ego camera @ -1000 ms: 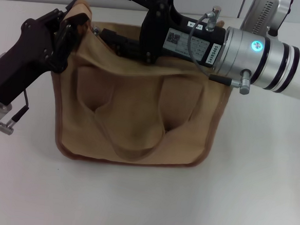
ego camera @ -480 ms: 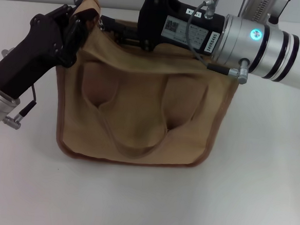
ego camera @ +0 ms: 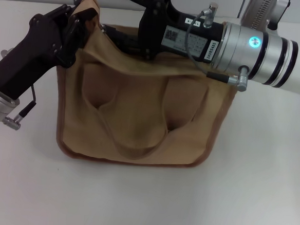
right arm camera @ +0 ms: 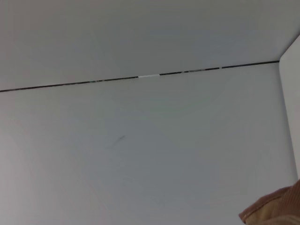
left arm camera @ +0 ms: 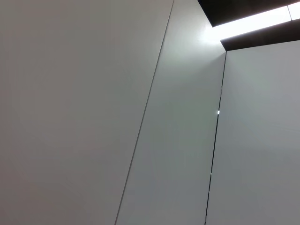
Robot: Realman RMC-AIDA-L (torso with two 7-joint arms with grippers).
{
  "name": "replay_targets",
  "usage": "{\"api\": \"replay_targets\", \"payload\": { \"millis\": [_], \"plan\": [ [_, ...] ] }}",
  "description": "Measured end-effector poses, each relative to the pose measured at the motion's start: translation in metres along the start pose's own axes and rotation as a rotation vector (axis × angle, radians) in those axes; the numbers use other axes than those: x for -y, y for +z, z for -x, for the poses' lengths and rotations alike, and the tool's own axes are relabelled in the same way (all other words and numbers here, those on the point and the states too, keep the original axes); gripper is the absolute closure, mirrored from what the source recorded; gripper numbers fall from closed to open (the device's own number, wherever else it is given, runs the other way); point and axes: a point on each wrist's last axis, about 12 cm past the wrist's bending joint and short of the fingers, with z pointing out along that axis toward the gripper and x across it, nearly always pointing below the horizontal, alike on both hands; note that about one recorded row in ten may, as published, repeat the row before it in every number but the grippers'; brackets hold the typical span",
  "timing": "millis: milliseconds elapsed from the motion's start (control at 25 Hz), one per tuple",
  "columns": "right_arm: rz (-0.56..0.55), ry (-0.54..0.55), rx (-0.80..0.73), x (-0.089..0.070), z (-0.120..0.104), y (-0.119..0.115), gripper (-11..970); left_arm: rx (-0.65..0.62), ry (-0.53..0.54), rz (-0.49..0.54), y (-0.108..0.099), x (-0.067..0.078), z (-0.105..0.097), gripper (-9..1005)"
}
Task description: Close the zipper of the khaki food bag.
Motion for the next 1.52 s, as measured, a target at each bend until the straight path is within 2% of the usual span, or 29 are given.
{"api": "replay_targets", "payload": {
  "millis": [720, 880, 960, 1040, 1120, 1240, 1280, 1400, 1520],
  "plan": [
    [0.037, -0.049, -0.02, -0.006, -0.001, 0.001, 138, 0.004, -0.012, 0.004, -0.002, 0.002, -0.002, 919],
    [0.03, -0.041, -0.022, -0.003, -0.003, 0.0, 138, 0.015, -0.008, 0.01, -0.003, 0.002, 0.0, 919],
    [0.041, -0.078, -0.011, -0.001, -0.004, -0.005, 138, 0.03, -0.003, 0.019, -0.004, -0.001, 0.003, 919],
    [0.075, -0.171, 0.001, -0.002, -0.005, -0.012, 138, 0.032, 0.001, 0.019, -0.004, -0.001, 0.005, 919],
    [0.143, -0.344, 0.028, -0.008, -0.007, -0.022, 138, 0.03, 0.004, 0.017, -0.004, -0.002, 0.005, 919],
    [0.23, -0.655, 0.117, -0.016, -0.008, -0.043, 138, 0.024, 0.008, 0.026, -0.005, -0.003, 0.004, 919],
    [0.247, -0.802, 0.182, -0.018, -0.009, -0.055, 138, 0.023, 0.009, 0.029, -0.005, -0.003, 0.004, 919],
    [0.233, -1.092, 0.323, -0.018, -0.01, -0.076, 138, 0.023, 0.007, 0.031, -0.006, -0.002, 0.004, 919],
    [0.155, -1.404, 0.416, -0.014, -0.011, -0.088, 138, 0.024, -0.001, 0.032, -0.008, -0.001, 0.004, 919]
  ]
}}
